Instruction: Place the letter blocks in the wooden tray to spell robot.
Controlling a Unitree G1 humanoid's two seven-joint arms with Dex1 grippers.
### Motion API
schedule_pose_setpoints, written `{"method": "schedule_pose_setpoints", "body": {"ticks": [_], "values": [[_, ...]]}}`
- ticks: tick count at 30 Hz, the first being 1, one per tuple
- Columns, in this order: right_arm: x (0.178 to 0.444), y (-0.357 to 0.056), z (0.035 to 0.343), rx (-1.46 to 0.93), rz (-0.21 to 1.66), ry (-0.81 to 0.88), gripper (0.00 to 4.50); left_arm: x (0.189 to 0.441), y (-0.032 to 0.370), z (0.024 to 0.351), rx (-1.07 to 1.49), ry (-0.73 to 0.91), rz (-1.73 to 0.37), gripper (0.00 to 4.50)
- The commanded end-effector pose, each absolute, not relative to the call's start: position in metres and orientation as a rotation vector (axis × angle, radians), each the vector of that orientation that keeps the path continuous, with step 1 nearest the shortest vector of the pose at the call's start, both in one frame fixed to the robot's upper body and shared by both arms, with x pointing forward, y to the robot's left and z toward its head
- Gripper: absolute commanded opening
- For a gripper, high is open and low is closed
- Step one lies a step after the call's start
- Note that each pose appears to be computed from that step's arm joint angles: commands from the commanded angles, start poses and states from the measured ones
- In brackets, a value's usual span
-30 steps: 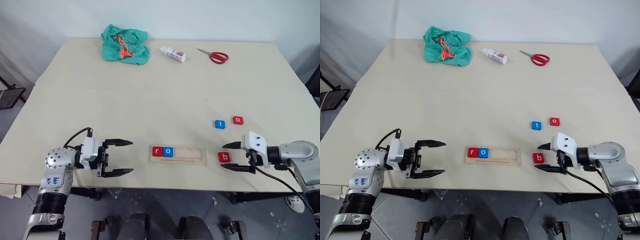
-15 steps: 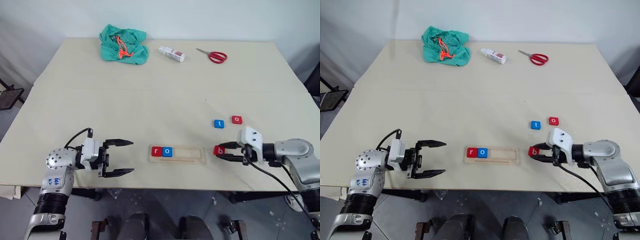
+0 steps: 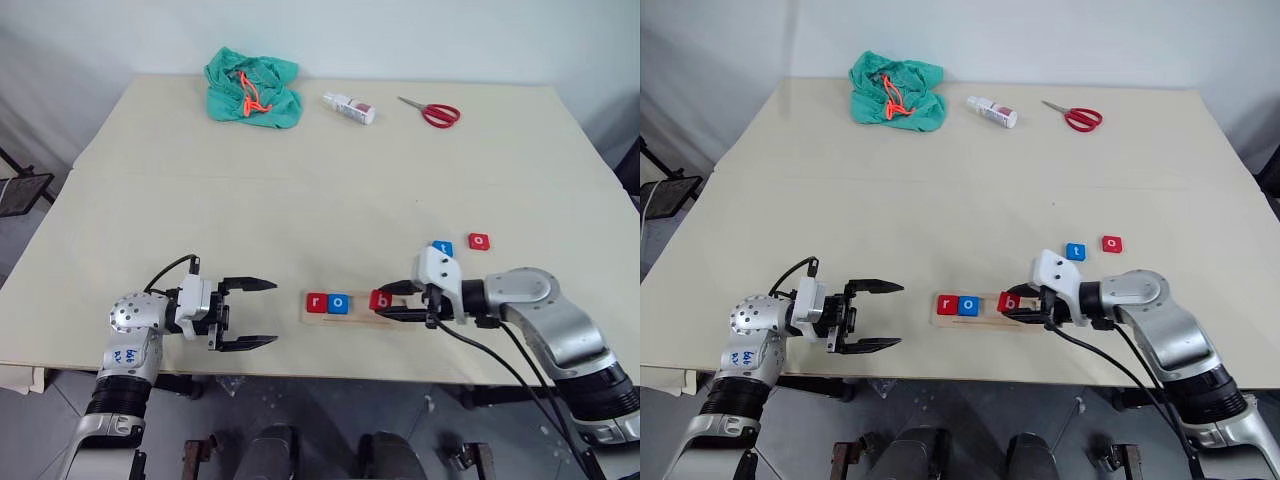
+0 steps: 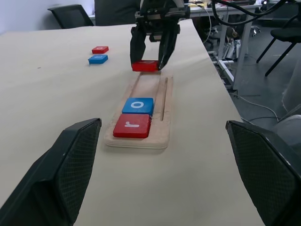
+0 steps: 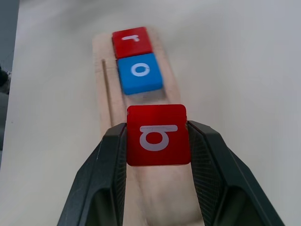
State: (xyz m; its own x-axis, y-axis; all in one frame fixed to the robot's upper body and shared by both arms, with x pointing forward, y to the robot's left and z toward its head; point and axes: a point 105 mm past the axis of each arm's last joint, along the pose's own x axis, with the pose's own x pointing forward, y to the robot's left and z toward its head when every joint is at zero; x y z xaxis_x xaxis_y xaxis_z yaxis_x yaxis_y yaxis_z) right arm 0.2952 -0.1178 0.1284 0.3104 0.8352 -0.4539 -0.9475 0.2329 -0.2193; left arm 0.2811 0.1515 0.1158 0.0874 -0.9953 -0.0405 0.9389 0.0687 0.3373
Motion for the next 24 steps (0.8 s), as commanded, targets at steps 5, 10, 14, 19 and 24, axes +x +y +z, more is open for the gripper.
{"method": "schedule_pose_setpoints", "body": {"ticks": [5, 10, 14, 19, 24], "values": [[0.298, -0.105, 0.129, -0.531, 1.26, 0.218, 1.47, 0.284, 0.142, 0.119, 0.337, -0.261, -1.488, 4.5], [0.298, -0.101, 0.126, -0.539, 1.264, 0.216, 1.47, 0.282, 0.143, 0.12, 0.341, -0.261, -1.493, 4.5], [0.299, -0.094, 0.127, -0.542, 1.275, 0.204, 1.47, 0.279, 0.148, 0.122, 0.348, -0.256, -1.485, 4.5], [0.3, -0.09, 0.126, -0.547, 1.29, 0.206, 1.47, 0.279, 0.156, 0.123, 0.363, -0.247, -1.463, 4.5], [0.303, -0.087, 0.124, -0.557, 1.3, 0.207, 1.47, 0.278, 0.157, 0.124, 0.367, -0.251, -1.448, 4.5]]}}
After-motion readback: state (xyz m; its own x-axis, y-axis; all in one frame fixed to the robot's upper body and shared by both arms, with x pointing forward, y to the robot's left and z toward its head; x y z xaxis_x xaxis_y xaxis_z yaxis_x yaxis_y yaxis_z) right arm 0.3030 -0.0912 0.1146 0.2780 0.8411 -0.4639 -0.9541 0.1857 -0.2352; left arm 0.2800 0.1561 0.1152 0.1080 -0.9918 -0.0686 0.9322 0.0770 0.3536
